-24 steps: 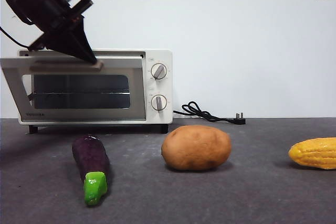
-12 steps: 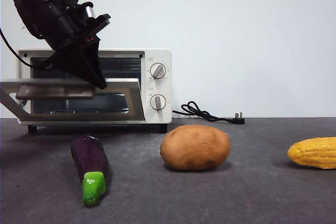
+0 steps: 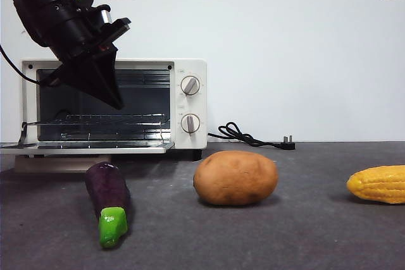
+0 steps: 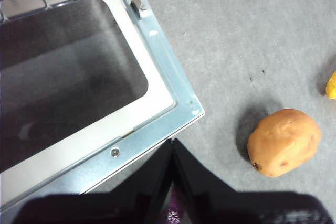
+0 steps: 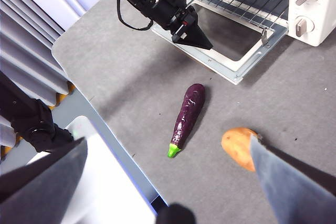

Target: Take the eggplant from the table,put the eggplant in the oven

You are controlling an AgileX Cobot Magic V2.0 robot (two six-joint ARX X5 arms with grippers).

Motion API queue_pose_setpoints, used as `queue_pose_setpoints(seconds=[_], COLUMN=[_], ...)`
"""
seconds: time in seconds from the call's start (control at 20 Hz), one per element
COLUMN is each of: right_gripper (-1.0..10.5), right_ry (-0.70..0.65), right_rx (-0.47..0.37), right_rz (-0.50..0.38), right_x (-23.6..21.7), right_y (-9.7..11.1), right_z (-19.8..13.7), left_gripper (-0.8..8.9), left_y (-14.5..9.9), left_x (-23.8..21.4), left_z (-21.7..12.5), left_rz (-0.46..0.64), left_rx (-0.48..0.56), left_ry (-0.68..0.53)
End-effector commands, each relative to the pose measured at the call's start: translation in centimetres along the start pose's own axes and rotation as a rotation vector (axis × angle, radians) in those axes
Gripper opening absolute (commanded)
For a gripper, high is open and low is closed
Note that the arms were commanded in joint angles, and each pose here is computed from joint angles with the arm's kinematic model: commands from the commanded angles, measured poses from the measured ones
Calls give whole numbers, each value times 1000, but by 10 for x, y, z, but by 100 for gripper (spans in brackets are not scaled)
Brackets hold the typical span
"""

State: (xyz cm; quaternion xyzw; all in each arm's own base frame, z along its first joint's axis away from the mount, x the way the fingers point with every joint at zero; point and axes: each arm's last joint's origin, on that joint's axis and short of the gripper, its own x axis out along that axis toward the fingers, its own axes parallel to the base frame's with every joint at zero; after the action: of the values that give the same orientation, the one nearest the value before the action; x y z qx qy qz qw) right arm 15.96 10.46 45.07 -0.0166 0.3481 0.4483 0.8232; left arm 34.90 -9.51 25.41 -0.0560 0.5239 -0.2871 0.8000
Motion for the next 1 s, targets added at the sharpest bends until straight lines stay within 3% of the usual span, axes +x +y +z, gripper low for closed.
queue_pose_setpoints(seconds=[0.05,0.3,0.4,0.6,0.8,1.0], right_gripper=[629,626,626,626,626,626], right_ry=[2,76,135,280,431,539], right_rx=[-3,11,9,2,-6,-24], right_rz=[2,31,59,120,166,202], right_x=[3,28,49,105,165,222], right_y=[-1,-6,-6,-3,2,10], right_z=[2,7,9,11,4,-9], left_gripper=[-5,-6,-6,-5,-6,-6], left_y=[-2,-15,-22,-29,-37,-57], left_x=[-24,-107,-143,-197,-233,-248], left_z=[1,-10,-24,-64,-97,-117], left_rz=[15,82,159,370,445,454], left_rx=[18,48,61,65,12,39], left_ry=[-70,-295,-372,-399,-470,-521])
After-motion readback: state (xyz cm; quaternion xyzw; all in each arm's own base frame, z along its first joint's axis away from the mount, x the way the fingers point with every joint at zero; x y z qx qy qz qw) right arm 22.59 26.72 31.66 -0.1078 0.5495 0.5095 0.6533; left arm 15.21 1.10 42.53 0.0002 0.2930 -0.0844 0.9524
